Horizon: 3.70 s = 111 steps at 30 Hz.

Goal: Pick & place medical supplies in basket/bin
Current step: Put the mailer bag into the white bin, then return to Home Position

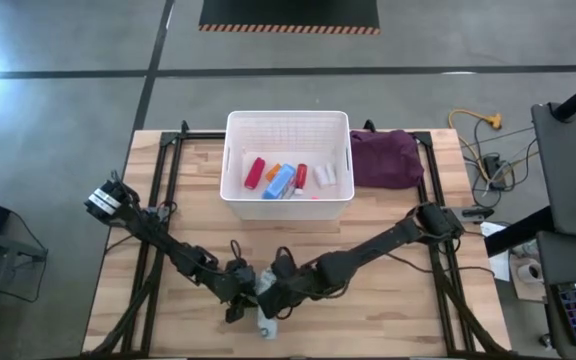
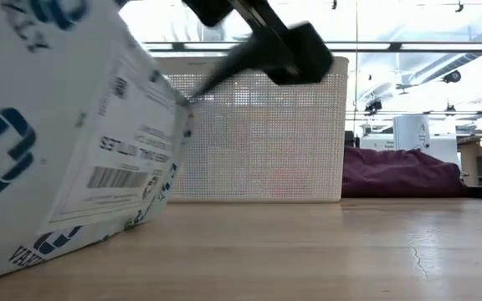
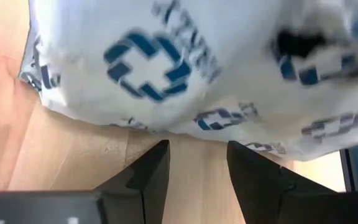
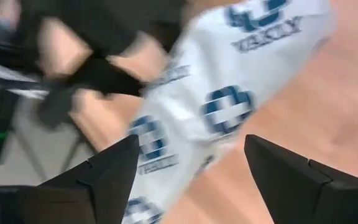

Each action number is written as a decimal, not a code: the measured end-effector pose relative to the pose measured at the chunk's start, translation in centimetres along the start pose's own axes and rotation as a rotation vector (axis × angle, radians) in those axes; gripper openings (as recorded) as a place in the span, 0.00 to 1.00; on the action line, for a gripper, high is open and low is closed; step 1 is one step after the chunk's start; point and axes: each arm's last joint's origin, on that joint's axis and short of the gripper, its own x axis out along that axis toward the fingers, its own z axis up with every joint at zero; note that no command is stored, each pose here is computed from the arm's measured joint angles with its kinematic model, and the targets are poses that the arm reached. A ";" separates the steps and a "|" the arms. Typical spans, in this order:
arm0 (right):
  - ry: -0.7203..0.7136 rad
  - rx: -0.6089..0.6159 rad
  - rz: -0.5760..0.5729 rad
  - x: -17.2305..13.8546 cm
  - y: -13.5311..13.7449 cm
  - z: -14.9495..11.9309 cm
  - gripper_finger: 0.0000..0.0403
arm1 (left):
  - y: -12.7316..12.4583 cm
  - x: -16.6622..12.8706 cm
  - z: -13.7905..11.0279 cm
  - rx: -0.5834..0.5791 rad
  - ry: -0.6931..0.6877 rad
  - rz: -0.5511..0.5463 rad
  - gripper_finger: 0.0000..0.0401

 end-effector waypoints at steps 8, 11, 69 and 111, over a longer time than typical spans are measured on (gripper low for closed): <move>-0.021 0.109 0.033 1.0 0.0 0.0 0.74 | 0.0 0.0 0.0 0.002 0.002 -0.003 0.36; -0.013 0.149 0.049 1.7 0.0 -0.1 0.74 | 0.0 0.0 0.0 0.003 0.003 -0.003 0.36; -0.350 0.022 0.016 -10.7 3.7 2.9 0.44 | 0.4 -13.9 -0.5 -0.097 -0.461 -0.004 0.36; -0.498 -0.285 -0.309 -30.6 -7.7 18.3 0.73 | 0.1 -18.7 4.1 -0.075 -0.795 -0.009 0.36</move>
